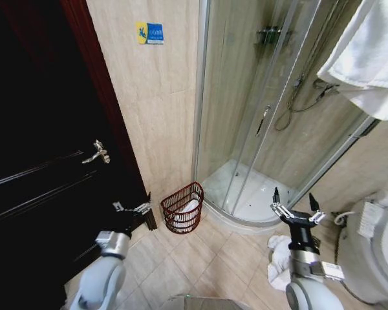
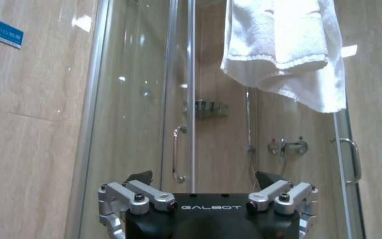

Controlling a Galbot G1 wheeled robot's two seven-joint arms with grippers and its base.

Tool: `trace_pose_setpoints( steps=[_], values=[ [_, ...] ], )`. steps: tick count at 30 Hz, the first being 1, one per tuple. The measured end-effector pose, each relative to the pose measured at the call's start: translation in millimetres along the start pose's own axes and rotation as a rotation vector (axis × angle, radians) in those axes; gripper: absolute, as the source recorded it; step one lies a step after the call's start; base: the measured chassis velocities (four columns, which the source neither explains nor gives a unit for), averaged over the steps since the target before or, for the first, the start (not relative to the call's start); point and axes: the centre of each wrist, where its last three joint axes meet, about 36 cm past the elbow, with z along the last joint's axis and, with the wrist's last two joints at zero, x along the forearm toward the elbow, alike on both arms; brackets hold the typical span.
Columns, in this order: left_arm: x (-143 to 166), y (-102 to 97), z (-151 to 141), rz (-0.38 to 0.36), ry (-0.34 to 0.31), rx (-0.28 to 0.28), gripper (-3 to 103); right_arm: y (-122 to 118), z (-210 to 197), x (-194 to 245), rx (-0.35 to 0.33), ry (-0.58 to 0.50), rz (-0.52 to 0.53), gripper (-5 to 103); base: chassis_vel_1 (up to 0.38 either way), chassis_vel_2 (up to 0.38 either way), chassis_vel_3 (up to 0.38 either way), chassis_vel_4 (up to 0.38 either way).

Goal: Discard the used towel into the hamper.

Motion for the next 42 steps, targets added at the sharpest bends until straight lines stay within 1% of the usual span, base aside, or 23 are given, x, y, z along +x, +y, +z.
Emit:
trace_pose_setpoints(
  steps=[3,6,11,27,38,42],
  values=[
    [10,-10.3,-3,-0.023,-0.004,0.021,100,1,-5,-4,-0.012,-0.010,-0.016,100,0.000,0.000,0.000,0.000],
    [13,-14.6,-4,-0.027,0.001,0.035,100,1,-5,-5,-0.019,-0.014,-0.020,100,0.000,0.000,0.000,0.000],
    [14,-15.9,-4,-0.026,0.001,0.039,100,0,-5,-8,-0.032,-0.045,-0.005,100,0.000,0.000,0.000,0.000],
    [12,-16.2,-2,-0.022,0.004,0.041,100,-21,-28,-14,-0.003,-0.117,-0.003,100,0.000,0.000,0.000,0.000],
    [12,-16.3,-1,-0.021,0.006,0.042,100,-42,-44,-19,0.046,-0.164,0.006,100,0.000,0.000,0.000,0.000],
    [12,-16.3,-1,-0.021,0.006,0.042,100,-44,-44,-19,0.051,-0.166,0.009,100,0.000,0.000,0.000,0.000]
  ],
)
